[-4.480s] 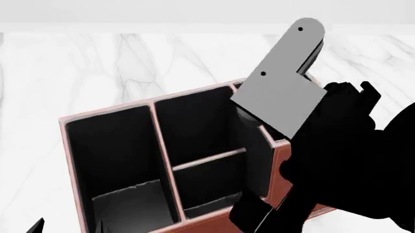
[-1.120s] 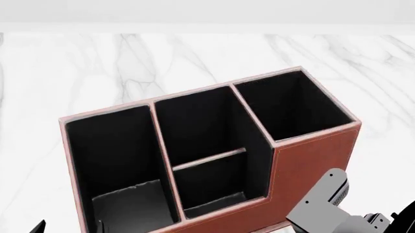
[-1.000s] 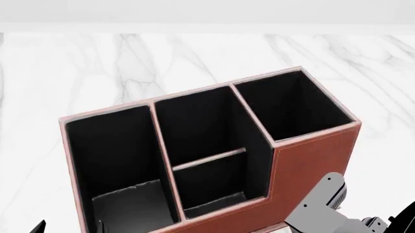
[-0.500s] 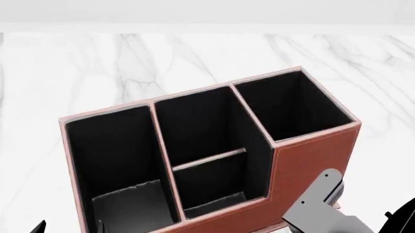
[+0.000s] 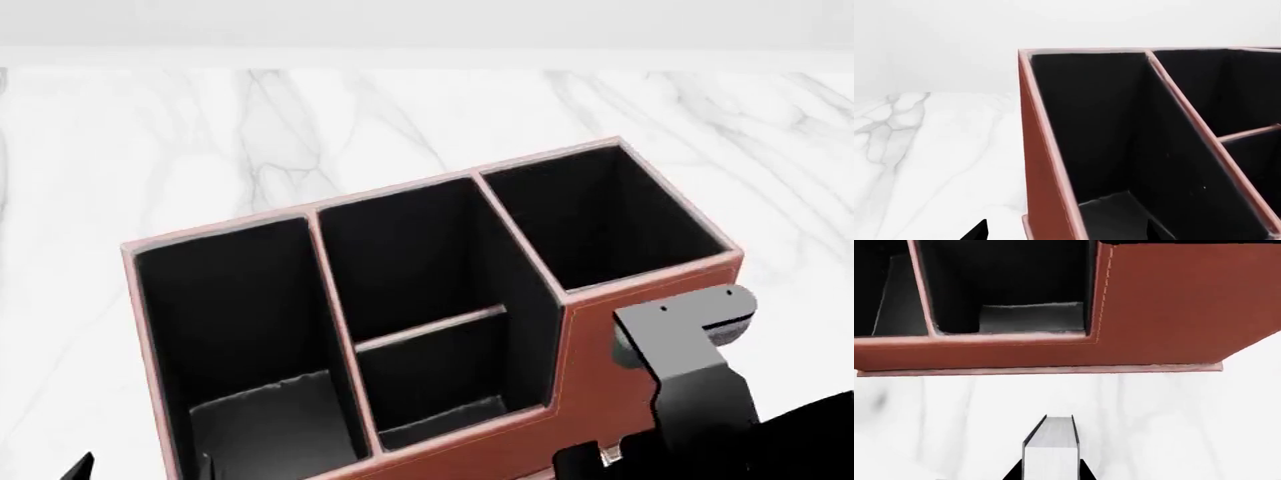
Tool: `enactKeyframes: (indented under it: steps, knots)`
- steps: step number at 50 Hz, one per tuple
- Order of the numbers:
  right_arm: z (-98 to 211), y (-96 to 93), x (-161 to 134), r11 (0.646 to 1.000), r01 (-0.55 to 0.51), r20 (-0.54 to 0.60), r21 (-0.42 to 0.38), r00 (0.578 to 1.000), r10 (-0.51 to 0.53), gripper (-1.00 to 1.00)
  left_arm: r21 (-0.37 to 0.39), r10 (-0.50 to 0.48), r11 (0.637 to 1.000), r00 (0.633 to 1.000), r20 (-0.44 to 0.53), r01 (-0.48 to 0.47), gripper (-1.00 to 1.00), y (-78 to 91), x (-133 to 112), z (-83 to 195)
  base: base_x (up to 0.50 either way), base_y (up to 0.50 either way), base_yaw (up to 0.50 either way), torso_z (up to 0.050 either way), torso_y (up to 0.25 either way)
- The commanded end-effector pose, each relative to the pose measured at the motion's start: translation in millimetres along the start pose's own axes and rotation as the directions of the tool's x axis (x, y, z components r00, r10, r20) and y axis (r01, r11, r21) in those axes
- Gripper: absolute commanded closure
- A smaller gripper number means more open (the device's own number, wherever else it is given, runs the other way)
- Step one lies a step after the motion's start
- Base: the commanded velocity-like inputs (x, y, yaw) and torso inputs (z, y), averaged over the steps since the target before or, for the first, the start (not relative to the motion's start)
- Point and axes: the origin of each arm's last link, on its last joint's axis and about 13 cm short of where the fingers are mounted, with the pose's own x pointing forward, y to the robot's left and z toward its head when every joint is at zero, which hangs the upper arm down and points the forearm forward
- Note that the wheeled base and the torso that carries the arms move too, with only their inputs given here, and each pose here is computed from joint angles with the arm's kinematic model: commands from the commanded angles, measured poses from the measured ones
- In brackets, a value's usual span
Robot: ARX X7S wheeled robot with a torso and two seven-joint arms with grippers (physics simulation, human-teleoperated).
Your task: Pick up the book and place it in the left compartment of the caddy.
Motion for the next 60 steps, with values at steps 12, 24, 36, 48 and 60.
enactKeyframes:
  steps: [12, 24, 36, 48, 60]
  knots:
    - [20.7, -2.5, -3.3, 0.97, 0.051, 0.092, 0.239, 0.993, -0.075, 1.0, -0.001, 0.002, 1.0, 1.0, 0.002, -0.002, -1.0, 0.5, 0.0, 0.4, 0.0, 0.0, 0.0, 0.0, 0.0]
    - [30.1, 9.5, -25.1, 0.98, 0.14, 0.004, 0.141, 0.99, -0.142, 1.0, -0.002, 0.003, 1.0, 1.0, 0.002, -0.003, -1.0, 0.8, 0.4, 0.5, 0.0, 0.0, 0.0, 0.0, 0.001]
    - [76.2, 45.7, -89.3, 0.996, 0.079, 0.063, 0.039, 0.995, -0.081, 1.0, -0.002, 0.006, 1.0, 1.0, 0.004, -0.006, -1.0, 1.3, 0.8, 0.4, 0.0, 0.0, 0.0, 0.0, 0.002]
    - [112.9, 62.4, -111.1, 0.998, 0.049, 0.139, -0.026, 0.989, -0.045, 1.0, -0.001, 0.005, 1.0, 1.0, 0.004, -0.005, -1.0, 1.0, 1.0, 0.4, 0.0, 0.0, 0.0, 0.0, 0.001]
    - [149.0, 68.9, -95.3, 0.997, 0.016, 0.191, -0.071, 0.982, -0.002, 1.0, -0.002, 0.002, 1.0, 1.0, 0.003, -0.002, -1.0, 0.6, 1.0, 1.0, 0.0, 0.0, 0.0, 0.0, 0.001]
